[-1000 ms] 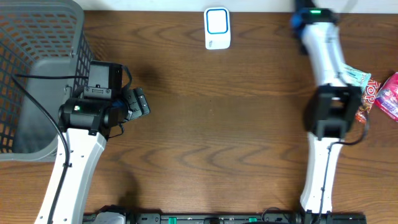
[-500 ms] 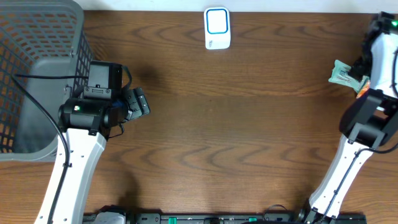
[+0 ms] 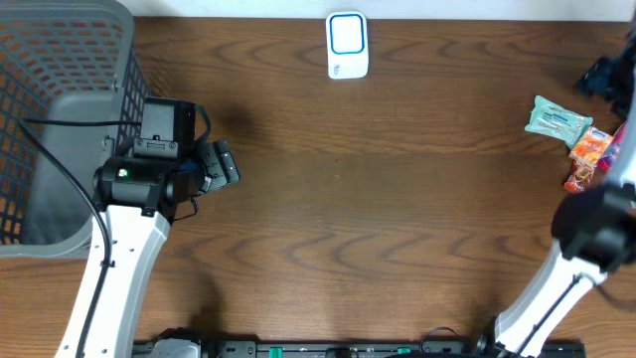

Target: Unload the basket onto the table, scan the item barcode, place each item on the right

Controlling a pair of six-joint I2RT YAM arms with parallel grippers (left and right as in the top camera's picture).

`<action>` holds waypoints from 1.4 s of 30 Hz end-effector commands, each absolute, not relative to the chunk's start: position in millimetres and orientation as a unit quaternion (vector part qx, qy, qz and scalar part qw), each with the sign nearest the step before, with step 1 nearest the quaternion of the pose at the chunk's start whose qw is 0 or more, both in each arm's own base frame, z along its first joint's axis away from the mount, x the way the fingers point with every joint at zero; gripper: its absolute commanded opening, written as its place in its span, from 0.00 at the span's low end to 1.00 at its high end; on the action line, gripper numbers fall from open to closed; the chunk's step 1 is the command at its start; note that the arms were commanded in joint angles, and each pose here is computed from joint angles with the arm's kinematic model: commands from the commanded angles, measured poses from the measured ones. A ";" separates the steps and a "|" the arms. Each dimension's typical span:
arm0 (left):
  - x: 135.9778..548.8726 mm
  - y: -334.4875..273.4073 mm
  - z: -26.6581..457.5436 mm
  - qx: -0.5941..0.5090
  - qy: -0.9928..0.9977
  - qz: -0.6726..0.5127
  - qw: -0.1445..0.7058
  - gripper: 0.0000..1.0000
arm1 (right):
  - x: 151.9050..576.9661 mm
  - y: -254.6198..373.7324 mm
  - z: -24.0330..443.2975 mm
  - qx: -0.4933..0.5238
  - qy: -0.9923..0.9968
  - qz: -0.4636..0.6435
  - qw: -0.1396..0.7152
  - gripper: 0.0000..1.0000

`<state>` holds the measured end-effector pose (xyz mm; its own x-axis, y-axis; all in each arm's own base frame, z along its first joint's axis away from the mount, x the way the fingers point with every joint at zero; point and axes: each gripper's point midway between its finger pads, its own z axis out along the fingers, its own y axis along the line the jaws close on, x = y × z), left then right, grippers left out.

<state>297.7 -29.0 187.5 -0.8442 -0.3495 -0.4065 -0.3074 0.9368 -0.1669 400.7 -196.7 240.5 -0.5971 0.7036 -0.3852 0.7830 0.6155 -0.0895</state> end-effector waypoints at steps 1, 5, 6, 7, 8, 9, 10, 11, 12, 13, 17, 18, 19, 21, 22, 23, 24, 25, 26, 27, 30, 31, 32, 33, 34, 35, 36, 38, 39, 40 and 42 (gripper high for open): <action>297.3 -25.2 187.6 -0.176 0.958 -0.042 0.223 0.89 | 386.8 -144.9 297.1 0.378 0.899 -0.057 0.211 0.98; 297.3 -25.2 187.6 -0.176 0.958 -0.042 0.223 0.89 | 360.4 -93.7 337.4 0.321 0.915 -0.043 0.243 0.99; 297.3 -25.2 187.6 -0.176 0.958 -0.042 0.223 0.89 | 355.0 -79.2 344.6 0.301 0.920 -0.038 0.249 0.99; 297.3 -25.2 187.6 -0.176 0.958 -0.042 0.223 0.89 | 351.7 -61.4 352.6 0.267 0.928 -0.031 0.260 0.97; 297.3 -25.2 187.6 -0.176 0.958 -0.042 0.223 0.89 | 346.4 -39.6 360.4 0.226 0.936 -0.024 0.270 0.97; 297.3 -25.2 187.6 -0.176 0.958 -0.042 0.223 0.89 | 342.6 -28.3 363.9 0.206 0.939 -0.022 0.275 0.98; 297.3 -25.2 187.6 -0.176 0.958 -0.042 0.223 0.89 | 335.3 -11.8 368.2 0.178 0.943 -0.022 0.282 0.98; 297.3 -25.2 187.6 -0.176 0.958 -0.042 0.223 0.89 | 328.7 0.1 370.4 0.158 0.945 -0.024 0.286 0.99; 297.3 -25.2 187.6 -0.176 0.958 -0.042 0.223 0.89 | 320.5 11.2 371.6 0.139 0.947 -0.027 0.289 0.99; 297.3 -25.2 187.6 -0.176 0.958 -0.042 0.223 0.89 | 312.1 20.8 371.6 0.127 0.948 -0.029 0.290 0.99; 297.3 -25.2 187.6 -0.176 0.958 -0.042 0.223 0.89 | 273.8 49.8 360.9 0.107 0.950 -0.036 0.289 0.99; 297.3 -25.2 187.6 -0.176 0.958 -0.042 0.223 0.89 | 264.3 53.9 356.1 0.104 0.951 -0.040 0.290 0.99; 297.3 -25.2 187.6 -0.176 0.958 -0.042 0.223 0.89 | 257.4 56.6 351.7 0.100 0.951 -0.043 0.290 0.99; 297.3 -25.2 187.6 -0.176 0.958 -0.042 0.223 0.89 | 241.4 61.1 339.0 0.078 0.953 -0.048 0.290 0.99; 297.3 -25.2 187.6 -0.176 0.958 -0.042 0.223 0.89 | 235.7 62.6 333.3 0.069 0.954 -0.047 0.287 0.99; 297.3 -25.2 187.6 -0.176 0.958 -0.042 0.223 0.89 | 229.4 63.5 326.9 0.060 0.956 -0.046 0.284 0.99; 297.3 -25.2 187.6 -0.176 0.958 -0.042 0.223 0.89 | 214.5 66.3 311.1 0.044 0.963 -0.039 0.263 0.99; 297.3 -25.2 187.6 -0.176 0.958 -0.042 0.223 0.89 | 206.5 69.5 301.9 0.035 0.968 -0.029 0.247 0.99; 297.3 -25.2 187.6 -0.176 0.958 -0.042 0.223 0.89 | 196.0 75.1 289.9 0.025 0.975 -0.012 0.222 0.99; 297.3 -25.2 187.6 -0.176 0.958 -0.042 0.223 0.89 | 187.1 80.3 279.4 0.019 0.980 0.003 0.197 0.99; 297.3 -25.2 187.6 -0.176 0.958 -0.042 0.223 0.89 | 170.5 90.2 259.1 0.009 0.989 0.030 0.147 0.99; 297.3 -25.2 187.6 -0.176 0.958 -0.042 0.223 0.89 | 166.0 92.5 252.5 0.007 0.991 0.035 0.131 0.99; 297.3 -25.2 187.6 -0.176 0.958 -0.042 0.223 0.89 | 163.0 94.2 247.3 0.005 0.992 0.037 0.119 0.99; 297.3 -25.2 187.6 -0.176 0.958 -0.042 0.223 0.89 | 161.9 93.8 243.3 0.005 0.993 0.034 0.112 0.99; 297.3 -25.2 187.6 -0.176 0.958 -0.042 0.223 0.89 | 160.7 92.4 239.8 0.003 0.994 0.028 0.106 0.99; 297.3 -25.2 187.6 -0.176 0.958 -0.042 0.223 0.89 | 158.6 90.8 235.9 0.003 0.995 0.022 0.098 0.99; 297.3 -25.2 187.6 -0.176 0.958 -0.042 0.223 0.89 | 156.5 89.5 232.5 0.002 0.996 0.017 0.090 0.99; 297.3 -25.2 187.6 -0.176 0.958 -0.042 0.223 0.89 | 154.9 88.4 227.7 0.002 0.997 0.012 0.082 0.99; 297.3 -25.2 187.6 -0.176 0.958 -0.042 0.223 0.89 | 154.5 88.3 226.4 0.002 0.997 0.010 0.080 0.99; 297.3 -25.2 187.6 -0.176 0.958 -0.042 0.223 0.89 | 154.7 88.3 226.0 0.002 0.997 0.010 0.079 0.99; 297.3 -25.2 187.6 -0.176 0.958 -0.042 0.223 0.89 | 154.3 87.1 225.9 0.002 0.997 0.007 0.079 0.99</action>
<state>297.4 -29.0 186.9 -0.8447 -0.3497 -0.4053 -0.3080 0.9367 -0.1665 157.1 85.9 227.4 -0.9859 0.0001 -0.1676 -0.0015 1.0000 0.0097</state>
